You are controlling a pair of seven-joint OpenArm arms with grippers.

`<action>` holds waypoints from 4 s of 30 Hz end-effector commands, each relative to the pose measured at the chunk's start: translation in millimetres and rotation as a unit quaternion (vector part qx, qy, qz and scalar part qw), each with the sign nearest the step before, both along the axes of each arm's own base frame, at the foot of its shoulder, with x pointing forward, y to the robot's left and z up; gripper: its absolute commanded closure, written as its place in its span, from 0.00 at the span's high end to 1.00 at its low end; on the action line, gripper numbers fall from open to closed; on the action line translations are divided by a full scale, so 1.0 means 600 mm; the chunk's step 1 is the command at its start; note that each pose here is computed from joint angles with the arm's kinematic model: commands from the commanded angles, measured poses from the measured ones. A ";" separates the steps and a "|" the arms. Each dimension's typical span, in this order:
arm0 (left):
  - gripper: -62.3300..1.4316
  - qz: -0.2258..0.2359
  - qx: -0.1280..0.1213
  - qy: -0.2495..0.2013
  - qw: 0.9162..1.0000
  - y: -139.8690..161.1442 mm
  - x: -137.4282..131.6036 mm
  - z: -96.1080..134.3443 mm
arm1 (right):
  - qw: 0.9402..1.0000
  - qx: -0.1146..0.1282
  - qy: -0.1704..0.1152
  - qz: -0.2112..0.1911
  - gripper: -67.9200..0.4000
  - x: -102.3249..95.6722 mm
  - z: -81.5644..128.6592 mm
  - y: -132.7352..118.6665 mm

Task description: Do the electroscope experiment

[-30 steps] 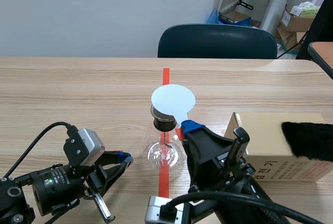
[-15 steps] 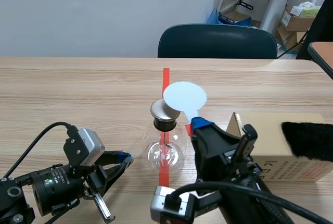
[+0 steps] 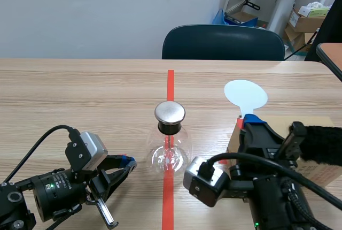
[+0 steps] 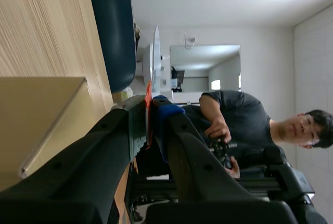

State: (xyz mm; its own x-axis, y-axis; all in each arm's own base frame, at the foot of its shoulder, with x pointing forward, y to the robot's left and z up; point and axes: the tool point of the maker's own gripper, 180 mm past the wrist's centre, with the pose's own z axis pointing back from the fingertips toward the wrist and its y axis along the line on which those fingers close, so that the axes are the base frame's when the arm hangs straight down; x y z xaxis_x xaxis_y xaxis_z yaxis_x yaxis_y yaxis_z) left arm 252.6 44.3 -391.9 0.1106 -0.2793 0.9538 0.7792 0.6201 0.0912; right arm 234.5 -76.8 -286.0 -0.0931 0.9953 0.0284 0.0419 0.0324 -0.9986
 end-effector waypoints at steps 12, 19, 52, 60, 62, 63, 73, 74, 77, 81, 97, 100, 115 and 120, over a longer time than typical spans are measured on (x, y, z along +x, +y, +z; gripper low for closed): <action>0.11 -0.001 -0.016 -0.008 1.000 -0.010 0.004 0.014 | 0.999 0.005 -0.017 -0.043 0.03 0.010 0.017 -0.028; 0.11 -0.001 -0.016 -0.008 1.000 -0.010 0.004 0.014 | 1.000 0.002 -0.019 0.005 0.03 0.008 0.018 0.000; 0.11 -0.001 -0.015 -0.008 1.000 -0.010 0.004 0.014 | 0.966 -0.013 -0.027 0.257 0.03 -0.045 0.019 0.143; 0.11 -0.001 -0.015 -0.008 1.000 -0.010 0.004 0.014 | 0.966 -0.013 -0.027 0.257 0.03 -0.045 0.019 0.143; 0.11 -0.001 -0.015 -0.008 1.000 -0.010 0.004 0.014 | 0.966 -0.013 -0.027 0.256 0.03 -0.045 0.019 0.142; 0.11 -0.001 -0.015 -0.008 1.000 -0.010 0.004 0.014 | 0.967 -0.013 -0.027 0.255 0.03 -0.044 0.019 0.141; 0.11 -0.001 -0.015 -0.008 1.000 -0.010 0.004 0.014 | 0.986 -0.008 -0.024 0.163 0.03 -0.016 0.019 0.092; 0.11 -0.001 -0.015 -0.008 1.000 -0.010 0.004 0.014 | 0.989 -0.006 -0.024 0.147 0.03 -0.013 0.019 0.084; 0.11 -0.001 -0.015 -0.008 1.000 -0.010 0.004 0.014 | 0.995 -0.003 -0.022 0.099 0.03 -0.003 0.019 0.056; 0.11 -0.001 -0.015 -0.008 1.000 -0.010 0.004 0.014 | 0.999 0.000 -0.020 0.042 0.03 0.005 0.018 0.023; 0.11 -0.001 -0.015 -0.008 1.000 -0.010 0.004 0.014 | 0.997 0.007 -0.016 -0.078 0.03 0.009 0.016 -0.050; 0.11 -0.001 -0.015 -0.008 1.000 -0.010 0.004 0.014 | 0.997 0.007 -0.016 -0.075 0.03 0.009 0.016 -0.048; 0.11 -0.001 -0.015 -0.008 1.000 -0.010 0.004 0.014 | 0.998 -0.002 -0.021 0.065 0.03 0.002 0.018 0.036; 0.11 -0.001 -0.015 -0.008 1.000 -0.010 0.004 0.014 | 0.993 -0.005 -0.023 0.118 0.03 -0.006 0.019 0.067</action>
State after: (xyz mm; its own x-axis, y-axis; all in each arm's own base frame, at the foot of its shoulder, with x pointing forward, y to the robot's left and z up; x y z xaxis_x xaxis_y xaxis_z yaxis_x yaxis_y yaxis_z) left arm 252.6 44.3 -391.9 0.1106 -0.2793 0.9538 0.7792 0.6201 0.0912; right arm 225.3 -34.6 -285.0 -0.3274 0.9447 0.0172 0.0418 0.0327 -0.9986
